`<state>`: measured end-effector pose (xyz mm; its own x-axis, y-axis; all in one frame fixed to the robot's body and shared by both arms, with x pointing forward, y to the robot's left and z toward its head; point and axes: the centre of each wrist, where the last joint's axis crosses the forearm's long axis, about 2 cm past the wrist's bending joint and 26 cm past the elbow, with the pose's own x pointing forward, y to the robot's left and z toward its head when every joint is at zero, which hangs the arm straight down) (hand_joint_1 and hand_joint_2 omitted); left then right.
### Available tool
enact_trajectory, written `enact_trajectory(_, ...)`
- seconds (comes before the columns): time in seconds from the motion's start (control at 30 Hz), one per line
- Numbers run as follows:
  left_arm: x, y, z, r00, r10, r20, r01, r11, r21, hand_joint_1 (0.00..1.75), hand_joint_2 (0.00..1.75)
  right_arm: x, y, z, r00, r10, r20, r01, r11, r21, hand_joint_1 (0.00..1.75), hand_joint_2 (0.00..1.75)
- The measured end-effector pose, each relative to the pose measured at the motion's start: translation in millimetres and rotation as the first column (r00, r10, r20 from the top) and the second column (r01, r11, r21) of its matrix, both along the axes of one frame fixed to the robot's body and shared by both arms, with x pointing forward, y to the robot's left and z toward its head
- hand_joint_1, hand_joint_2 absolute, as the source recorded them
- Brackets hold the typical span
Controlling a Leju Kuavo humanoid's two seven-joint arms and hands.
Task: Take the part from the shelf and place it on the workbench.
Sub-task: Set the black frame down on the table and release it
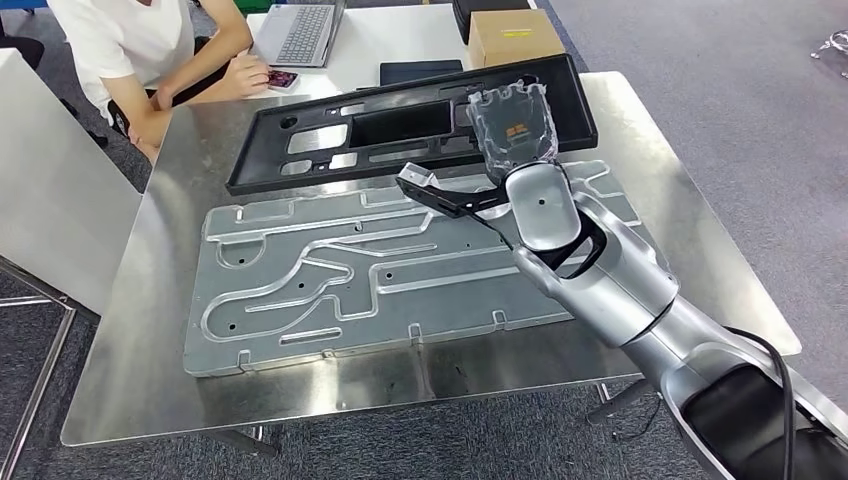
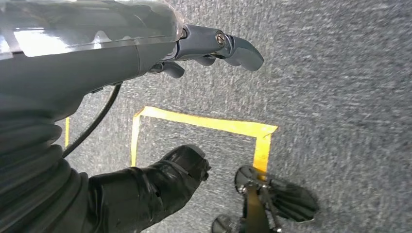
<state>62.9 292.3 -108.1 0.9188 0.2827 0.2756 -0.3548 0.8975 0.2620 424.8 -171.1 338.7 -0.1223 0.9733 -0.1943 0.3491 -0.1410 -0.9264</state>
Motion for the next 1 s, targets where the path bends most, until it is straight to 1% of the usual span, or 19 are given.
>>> enact_trajectory(0.47,0.3,-0.8,0.1,1.000,0.010,0.001,-0.010,1.000,0.003,0.00,1.75,0.0,2.0,-11.8,0.999,0.017,-0.031,-0.017,1.000,0.008,1.75,1.75)
enact_trajectory(0.6,-2.0,-0.9,-0.3,0.999,0.032,0.024,-0.032,0.999,0.010,0.00,1.75,-0.6,2.0,-21.2,0.998,0.015,-0.056,-0.014,1.000,0.009,1.75,1.75)
enact_trajectory(0.77,-1.1,0.0,-0.1,0.997,0.046,0.062,-0.047,0.998,0.029,0.00,1.75,-0.9,1.3,-25.4,0.998,0.013,-0.064,-0.013,1.000,0.011,1.75,1.75)
enact_trajectory(1.0,-1.2,-0.4,-0.1,0.997,0.050,0.066,-0.052,0.998,0.028,0.00,1.75,-1.5,-1.1,-32.1,0.997,0.007,-0.079,-0.006,1.000,0.014,1.75,1.75)
